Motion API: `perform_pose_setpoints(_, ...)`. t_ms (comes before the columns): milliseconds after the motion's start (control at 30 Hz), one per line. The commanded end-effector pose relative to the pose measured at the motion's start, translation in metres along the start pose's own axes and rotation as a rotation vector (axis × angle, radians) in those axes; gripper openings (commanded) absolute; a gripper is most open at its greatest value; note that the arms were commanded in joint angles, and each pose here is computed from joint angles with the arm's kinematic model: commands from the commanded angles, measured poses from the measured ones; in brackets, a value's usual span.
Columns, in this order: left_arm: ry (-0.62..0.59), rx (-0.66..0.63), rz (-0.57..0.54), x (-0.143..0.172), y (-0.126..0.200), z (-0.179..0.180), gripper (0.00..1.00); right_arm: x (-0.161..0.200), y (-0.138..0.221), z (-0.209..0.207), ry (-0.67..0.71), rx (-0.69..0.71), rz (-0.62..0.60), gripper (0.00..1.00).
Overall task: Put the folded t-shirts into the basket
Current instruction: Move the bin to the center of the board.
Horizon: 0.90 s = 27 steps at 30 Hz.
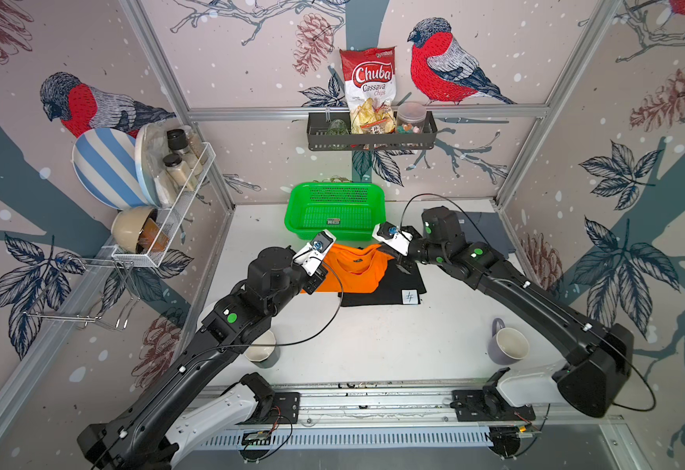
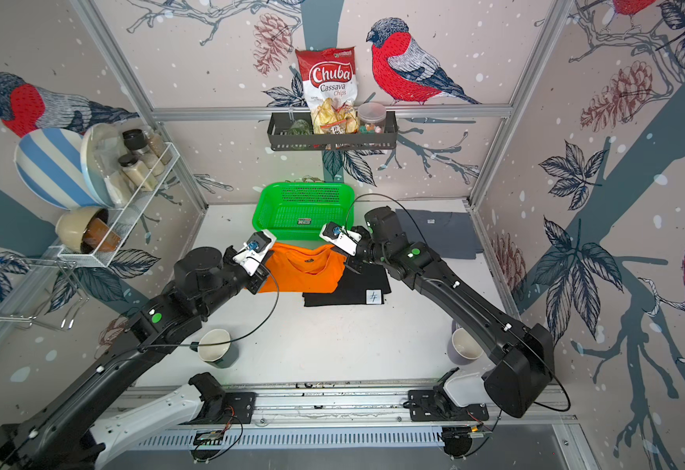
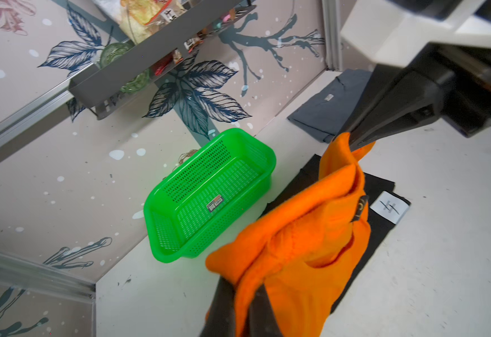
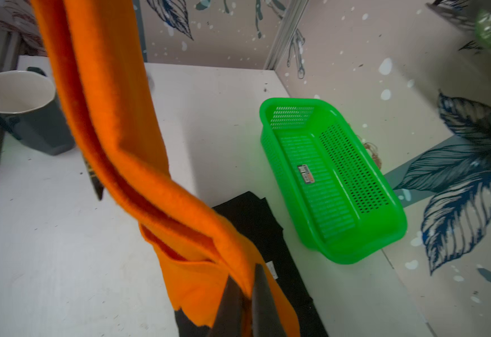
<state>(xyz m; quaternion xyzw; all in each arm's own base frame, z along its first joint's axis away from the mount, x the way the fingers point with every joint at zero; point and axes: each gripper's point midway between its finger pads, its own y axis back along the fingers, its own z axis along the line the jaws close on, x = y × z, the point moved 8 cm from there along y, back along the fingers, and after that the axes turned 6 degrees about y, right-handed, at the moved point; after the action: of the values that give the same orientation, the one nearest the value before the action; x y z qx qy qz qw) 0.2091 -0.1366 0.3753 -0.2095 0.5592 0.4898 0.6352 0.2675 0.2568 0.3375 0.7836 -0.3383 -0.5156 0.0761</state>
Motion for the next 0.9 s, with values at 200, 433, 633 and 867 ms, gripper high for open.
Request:
perform_pose_setpoints(200,0.158,-0.126,-0.137,-0.013,-0.065,0.046,0.0,-0.009,-0.024,-0.069,0.005,0.288,0.013,0.0)
perform_pose_setpoints(433,0.234,-0.118,-0.187,-0.012,-0.114,0.075,0.0,-0.015,-0.059,-0.107,0.031,0.415,-0.006,0.0)
perform_pose_setpoints(633,0.242,-0.128,-0.217,-0.004,-0.165,0.099,0.0,-0.008,-0.093,-0.132,0.062,0.5,0.031,0.0)
perform_pose_setpoints(867,0.166,-0.159,-0.18,0.03,-0.228,0.112,0.0,0.021,-0.136,-0.142,0.08,0.542,0.052,0.0)
